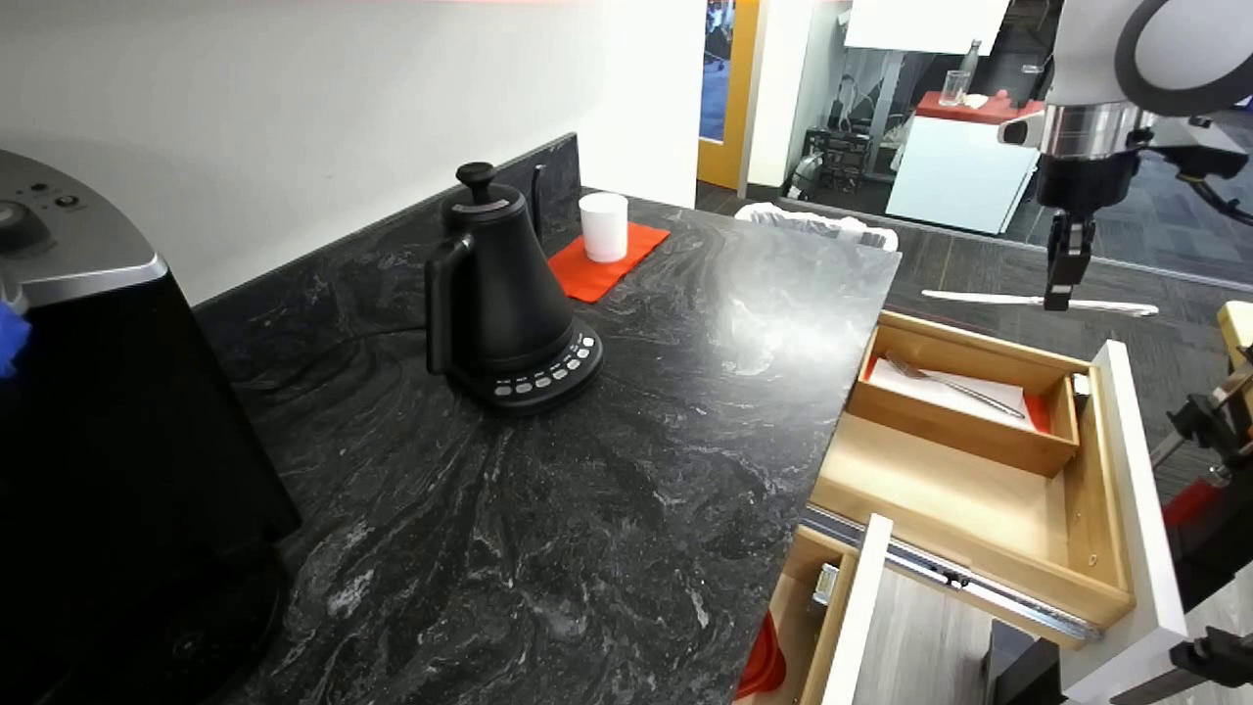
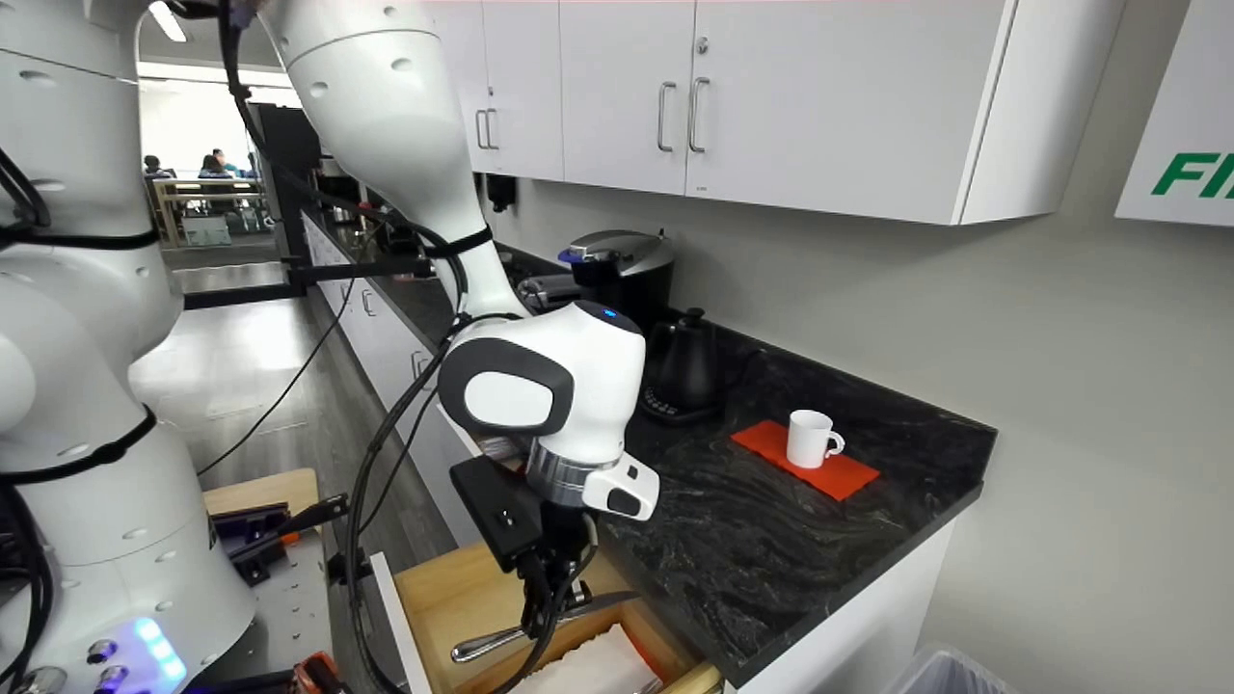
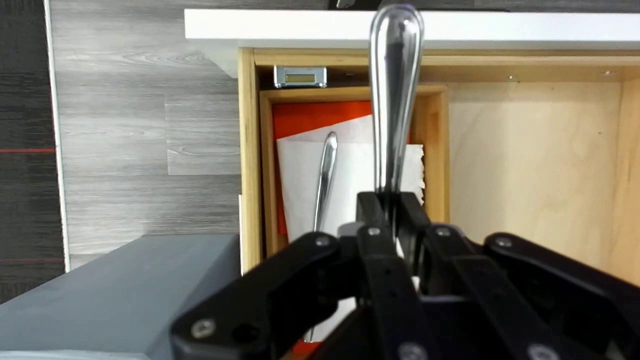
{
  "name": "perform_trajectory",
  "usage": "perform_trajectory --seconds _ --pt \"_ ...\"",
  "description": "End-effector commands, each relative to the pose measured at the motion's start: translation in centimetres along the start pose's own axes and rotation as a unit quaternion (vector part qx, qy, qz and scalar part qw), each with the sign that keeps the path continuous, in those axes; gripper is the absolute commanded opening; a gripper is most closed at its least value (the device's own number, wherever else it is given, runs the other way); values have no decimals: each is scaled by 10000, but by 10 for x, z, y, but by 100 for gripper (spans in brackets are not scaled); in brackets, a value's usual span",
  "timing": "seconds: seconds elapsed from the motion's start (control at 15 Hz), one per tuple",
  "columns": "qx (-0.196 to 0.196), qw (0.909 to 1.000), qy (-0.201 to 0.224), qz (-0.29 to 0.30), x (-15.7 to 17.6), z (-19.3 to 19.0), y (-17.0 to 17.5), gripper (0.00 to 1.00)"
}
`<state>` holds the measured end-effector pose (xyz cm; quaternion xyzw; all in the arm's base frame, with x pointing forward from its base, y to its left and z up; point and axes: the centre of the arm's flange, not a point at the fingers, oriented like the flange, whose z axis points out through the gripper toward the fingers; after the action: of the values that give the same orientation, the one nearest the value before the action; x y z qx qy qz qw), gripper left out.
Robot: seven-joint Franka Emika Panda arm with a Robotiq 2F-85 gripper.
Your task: Put the fork and knife one at a time into the right compartment of the drawer
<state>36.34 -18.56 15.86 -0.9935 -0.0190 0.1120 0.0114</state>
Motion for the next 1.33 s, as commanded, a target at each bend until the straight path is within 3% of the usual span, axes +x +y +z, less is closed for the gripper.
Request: perform_trajectory --seconds 0.0,0.47,1.2,1.27 --pt "-28 9999 -42 -138 21 21 16 7" --pt "-68 9990 -274 -348 59 47 9 7" --pt "29 9985 -448 -326 57 54 -2 7" --pt "44 9984 -455 -323 57 54 -3 10"
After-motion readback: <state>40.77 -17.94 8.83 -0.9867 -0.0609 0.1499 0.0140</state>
